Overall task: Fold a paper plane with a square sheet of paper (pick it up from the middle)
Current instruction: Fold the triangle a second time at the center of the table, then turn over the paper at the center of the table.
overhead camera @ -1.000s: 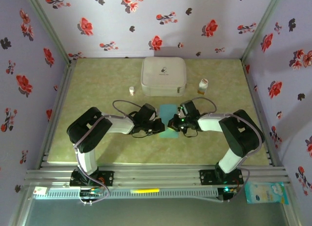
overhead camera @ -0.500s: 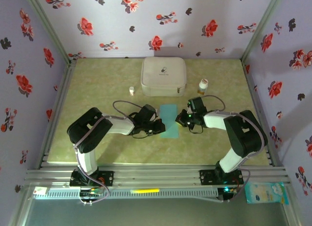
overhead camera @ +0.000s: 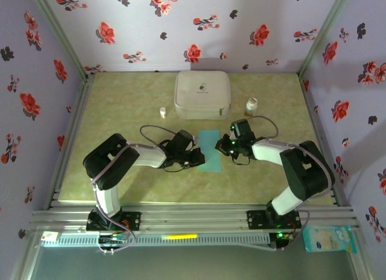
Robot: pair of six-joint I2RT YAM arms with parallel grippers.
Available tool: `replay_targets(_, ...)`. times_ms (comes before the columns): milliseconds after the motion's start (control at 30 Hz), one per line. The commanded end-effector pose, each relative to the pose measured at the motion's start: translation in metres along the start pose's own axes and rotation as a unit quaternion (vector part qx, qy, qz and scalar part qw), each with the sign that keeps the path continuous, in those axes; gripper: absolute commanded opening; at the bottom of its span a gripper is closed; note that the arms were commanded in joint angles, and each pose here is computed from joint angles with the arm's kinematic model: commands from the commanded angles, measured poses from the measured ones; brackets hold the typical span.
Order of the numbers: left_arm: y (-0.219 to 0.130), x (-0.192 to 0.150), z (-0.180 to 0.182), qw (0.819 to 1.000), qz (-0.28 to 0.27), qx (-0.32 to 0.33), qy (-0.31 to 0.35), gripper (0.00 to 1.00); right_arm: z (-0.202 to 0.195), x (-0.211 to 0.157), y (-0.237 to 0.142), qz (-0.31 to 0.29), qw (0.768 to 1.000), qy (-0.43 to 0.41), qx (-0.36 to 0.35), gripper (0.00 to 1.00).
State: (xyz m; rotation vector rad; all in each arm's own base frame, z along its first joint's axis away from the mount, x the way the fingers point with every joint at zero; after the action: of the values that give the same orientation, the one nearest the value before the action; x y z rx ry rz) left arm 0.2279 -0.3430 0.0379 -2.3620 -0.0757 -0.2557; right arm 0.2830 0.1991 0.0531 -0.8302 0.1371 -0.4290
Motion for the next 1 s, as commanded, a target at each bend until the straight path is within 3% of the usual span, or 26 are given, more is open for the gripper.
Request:
replay_targets(0,0.003,-0.036,0.04,0.995,0.053,0.074,-0.036,0.0,-0.011,0.002,0.008,-0.004,0.999,0.014,-0.028,0.01)
replay_targets(167,0.0,-0.035,0.036,0.996,0.048,0.069,-0.035,0.0,-0.035,0.014,0.006,-0.024,0.997,0.034,-0.059,0.0)
replay_targets(467,-0.002,-0.043,0.035,0.996,0.031,0.06,-0.055,0.0,-0.016,0.022,-0.017,-0.053,0.998,0.022,-0.023,0.05)
replay_targets(767,-0.027,-0.036,-0.012,0.997,-0.053,0.033,-0.042,0.0,-0.016,-0.019,-0.048,-0.041,0.999,0.003,-0.009,0.16)
replay_targets(967,-0.042,-0.021,-0.02,0.998,-0.043,0.055,0.008,0.08,-0.024,-0.049,-0.062,-0.038,0.999,0.0,-0.019,0.26)
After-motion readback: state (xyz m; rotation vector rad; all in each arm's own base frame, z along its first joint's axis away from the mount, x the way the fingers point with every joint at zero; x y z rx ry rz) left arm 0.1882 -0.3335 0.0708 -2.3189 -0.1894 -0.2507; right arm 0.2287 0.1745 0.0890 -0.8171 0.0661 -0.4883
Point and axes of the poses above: each hand's point on the last joint's axis, 136 mm out from that joint toward the fingers, its own y axis out along the fingers, its own z axis along the line the jaws close on, x = y × z, the point moved 3 cm from there along -y, back along the fingers, and after that the axes turned 4 degrees about y, right-handed, at the moved point
